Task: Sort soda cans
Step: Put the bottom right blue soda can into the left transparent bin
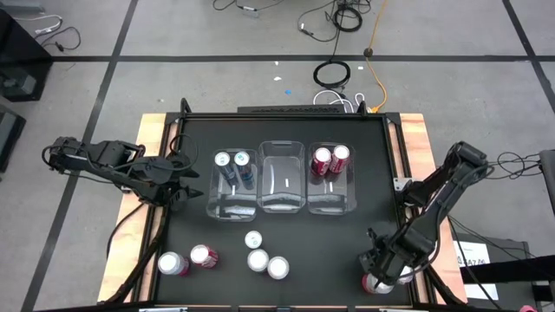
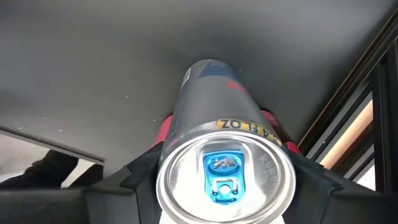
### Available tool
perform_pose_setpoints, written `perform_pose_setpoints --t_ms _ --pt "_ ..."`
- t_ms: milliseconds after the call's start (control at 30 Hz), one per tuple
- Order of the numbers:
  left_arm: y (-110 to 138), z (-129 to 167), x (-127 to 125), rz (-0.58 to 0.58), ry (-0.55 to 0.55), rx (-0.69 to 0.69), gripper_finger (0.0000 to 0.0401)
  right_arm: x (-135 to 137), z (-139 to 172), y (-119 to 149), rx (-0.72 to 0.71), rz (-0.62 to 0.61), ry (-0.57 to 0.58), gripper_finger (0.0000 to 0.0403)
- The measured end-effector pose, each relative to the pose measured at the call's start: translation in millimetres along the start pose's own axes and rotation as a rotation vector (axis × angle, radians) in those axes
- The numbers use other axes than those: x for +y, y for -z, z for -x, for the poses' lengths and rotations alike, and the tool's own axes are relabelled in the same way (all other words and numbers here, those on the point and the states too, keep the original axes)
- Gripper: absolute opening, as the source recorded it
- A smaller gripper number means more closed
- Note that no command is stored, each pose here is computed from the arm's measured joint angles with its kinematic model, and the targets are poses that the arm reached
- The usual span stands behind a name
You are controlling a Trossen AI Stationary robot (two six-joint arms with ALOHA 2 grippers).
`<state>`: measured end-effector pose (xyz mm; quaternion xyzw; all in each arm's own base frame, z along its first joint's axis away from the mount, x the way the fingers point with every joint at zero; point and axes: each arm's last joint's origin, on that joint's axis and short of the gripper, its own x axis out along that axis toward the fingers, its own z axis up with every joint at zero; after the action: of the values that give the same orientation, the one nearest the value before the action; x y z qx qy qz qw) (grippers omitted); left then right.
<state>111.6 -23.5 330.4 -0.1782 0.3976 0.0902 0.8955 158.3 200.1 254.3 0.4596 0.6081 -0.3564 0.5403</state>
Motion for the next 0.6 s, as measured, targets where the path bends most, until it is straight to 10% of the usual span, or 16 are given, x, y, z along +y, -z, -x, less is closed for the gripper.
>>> perform_pose_setpoints --t_ms 600 --pt "-0.2 0.0 0.3 -0.029 -0.012 -0.007 0.0325 9.9 69.9 -18.8 -0.156 0.065 -0.078 0.0227"
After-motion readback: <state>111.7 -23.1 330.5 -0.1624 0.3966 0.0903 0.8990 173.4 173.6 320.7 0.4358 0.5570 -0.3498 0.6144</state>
